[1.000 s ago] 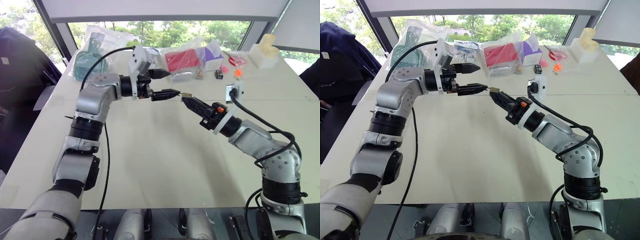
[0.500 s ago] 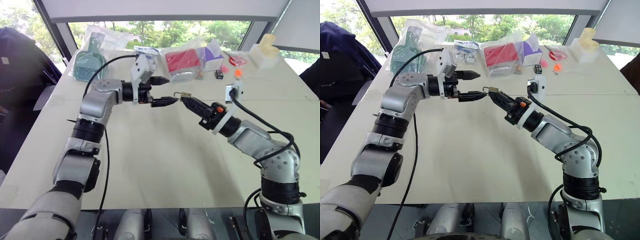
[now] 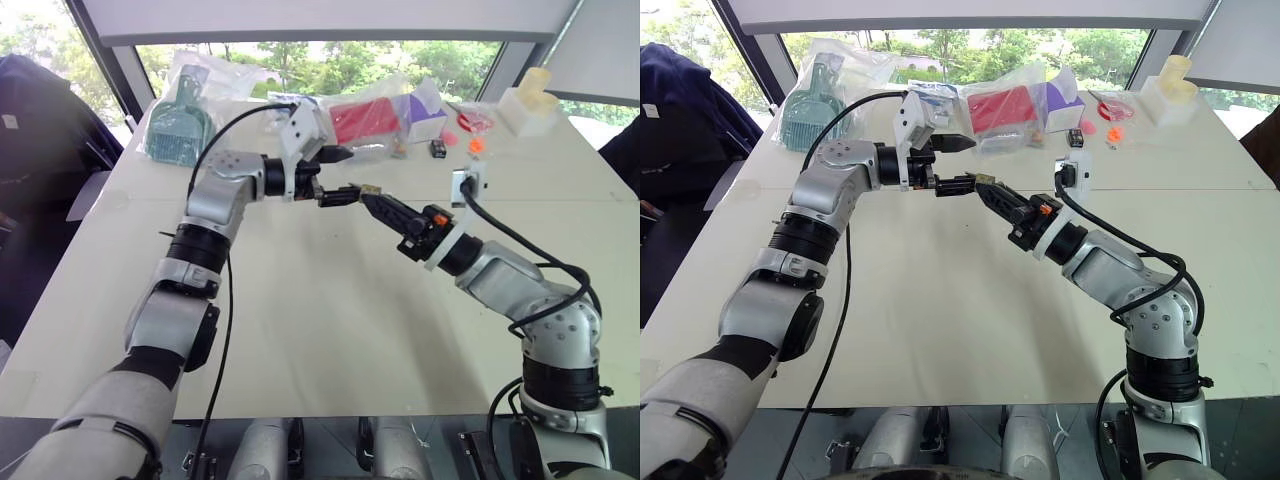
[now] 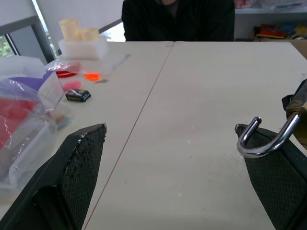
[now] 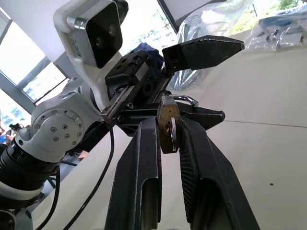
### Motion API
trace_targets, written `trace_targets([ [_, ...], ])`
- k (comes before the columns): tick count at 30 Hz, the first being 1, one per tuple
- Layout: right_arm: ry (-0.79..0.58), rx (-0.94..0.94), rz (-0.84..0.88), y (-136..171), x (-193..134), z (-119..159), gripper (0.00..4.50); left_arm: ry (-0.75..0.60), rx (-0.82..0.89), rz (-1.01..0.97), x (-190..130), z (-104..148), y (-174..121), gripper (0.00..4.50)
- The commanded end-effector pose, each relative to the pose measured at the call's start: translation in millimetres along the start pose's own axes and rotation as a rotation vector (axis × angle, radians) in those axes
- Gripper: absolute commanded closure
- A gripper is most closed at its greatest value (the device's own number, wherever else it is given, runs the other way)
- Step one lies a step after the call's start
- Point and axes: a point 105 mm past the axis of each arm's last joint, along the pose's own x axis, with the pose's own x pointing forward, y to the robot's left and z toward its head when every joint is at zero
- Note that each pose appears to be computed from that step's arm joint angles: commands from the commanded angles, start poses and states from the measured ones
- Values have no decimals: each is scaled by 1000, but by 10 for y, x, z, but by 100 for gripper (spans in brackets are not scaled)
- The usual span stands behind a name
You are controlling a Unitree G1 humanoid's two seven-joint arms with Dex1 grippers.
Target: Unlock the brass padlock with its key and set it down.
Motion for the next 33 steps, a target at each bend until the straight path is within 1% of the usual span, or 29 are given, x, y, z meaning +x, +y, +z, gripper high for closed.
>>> trace_targets([
  [1,-31,-17,31,91,-18,70,440,-55,70,46,-34,230,89,5],
  [11,-18,-11,30,87,-9,43,440,-64,77,62,-12,195,69,5],
  [15,-24,-1,22,71,-18,53,440,-19,58,41,-41,79,26,5],
  [18,-40,48,-11,-3,-58,69,440,45,34,59,-180,-94,37,5],
  [20,5,120,-84,-180,-116,-24,440,70,-3,25,-396,-223,-68,5],
  [21,45,155,-115,-259,-142,-99,440,68,-51,2,-474,-235,-142,5],
  [24,177,239,-201,-484,-203,-356,440,78,-179,-102,-655,-188,-502,5],
  [27,269,292,-213,-590,-202,-509,440,115,-228,-142,-758,-195,-806,5],
  [30,340,307,-212,-664,-175,-600,440,142,-243,-124,-793,-254,-948,5],
  [33,426,308,-240,-803,-175,-716,440,144,-254,-69,-799,-324,-972,5],
])
